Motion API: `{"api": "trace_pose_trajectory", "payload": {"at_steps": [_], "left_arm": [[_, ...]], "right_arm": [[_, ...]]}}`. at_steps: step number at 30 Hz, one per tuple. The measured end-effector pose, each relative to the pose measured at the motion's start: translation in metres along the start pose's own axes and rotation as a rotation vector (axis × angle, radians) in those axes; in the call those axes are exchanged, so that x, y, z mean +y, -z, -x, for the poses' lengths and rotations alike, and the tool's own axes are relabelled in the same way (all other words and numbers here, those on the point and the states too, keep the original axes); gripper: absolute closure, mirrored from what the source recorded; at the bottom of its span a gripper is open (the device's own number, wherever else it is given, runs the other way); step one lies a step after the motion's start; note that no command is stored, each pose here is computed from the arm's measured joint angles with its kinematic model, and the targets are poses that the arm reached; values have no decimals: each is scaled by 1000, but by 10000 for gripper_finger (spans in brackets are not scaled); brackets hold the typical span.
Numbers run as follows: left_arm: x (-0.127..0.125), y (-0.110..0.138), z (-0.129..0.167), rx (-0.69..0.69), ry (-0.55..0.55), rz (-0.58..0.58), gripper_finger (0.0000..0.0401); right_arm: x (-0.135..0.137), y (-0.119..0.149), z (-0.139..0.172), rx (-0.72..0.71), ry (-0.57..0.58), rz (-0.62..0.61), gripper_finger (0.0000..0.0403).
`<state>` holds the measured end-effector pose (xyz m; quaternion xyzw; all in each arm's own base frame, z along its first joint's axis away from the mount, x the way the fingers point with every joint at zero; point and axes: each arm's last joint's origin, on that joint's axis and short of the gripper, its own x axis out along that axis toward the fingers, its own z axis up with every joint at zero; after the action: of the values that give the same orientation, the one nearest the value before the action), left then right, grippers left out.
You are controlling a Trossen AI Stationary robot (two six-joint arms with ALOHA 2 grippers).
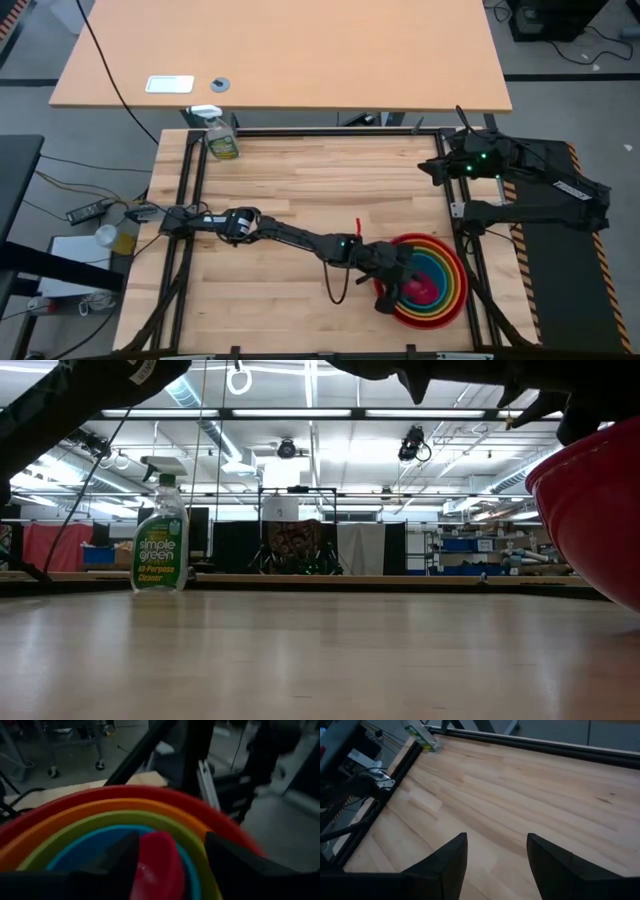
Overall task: Nest bowls inside each other
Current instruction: Return to Home Position
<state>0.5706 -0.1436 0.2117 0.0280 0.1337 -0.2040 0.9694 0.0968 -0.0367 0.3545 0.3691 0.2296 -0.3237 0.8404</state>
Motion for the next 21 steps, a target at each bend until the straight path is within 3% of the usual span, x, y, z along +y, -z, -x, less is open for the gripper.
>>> {"api": "trace_pose_trajectory", "payload": {"at_steps": [3, 7, 12, 18, 21], "left_arm": [[2, -6, 3, -27, -3, 142, 135], [6, -31, 21, -20, -10, 364, 120], [3, -42, 51, 222, -57, 529, 134], [-35, -78, 108, 435, -240, 326, 184], [-54, -85, 128, 522, -296, 258, 214]], "right_arm": [[-2, 1, 5, -12, -14, -3, 193], [-3, 3, 11, 12, -70, -19, 193], [-2, 6, 12, 65, -150, -15, 193], [2, 12, 5, -3, -336, 34, 193], [-3, 19, 8, -83, -416, 46, 193]]}}
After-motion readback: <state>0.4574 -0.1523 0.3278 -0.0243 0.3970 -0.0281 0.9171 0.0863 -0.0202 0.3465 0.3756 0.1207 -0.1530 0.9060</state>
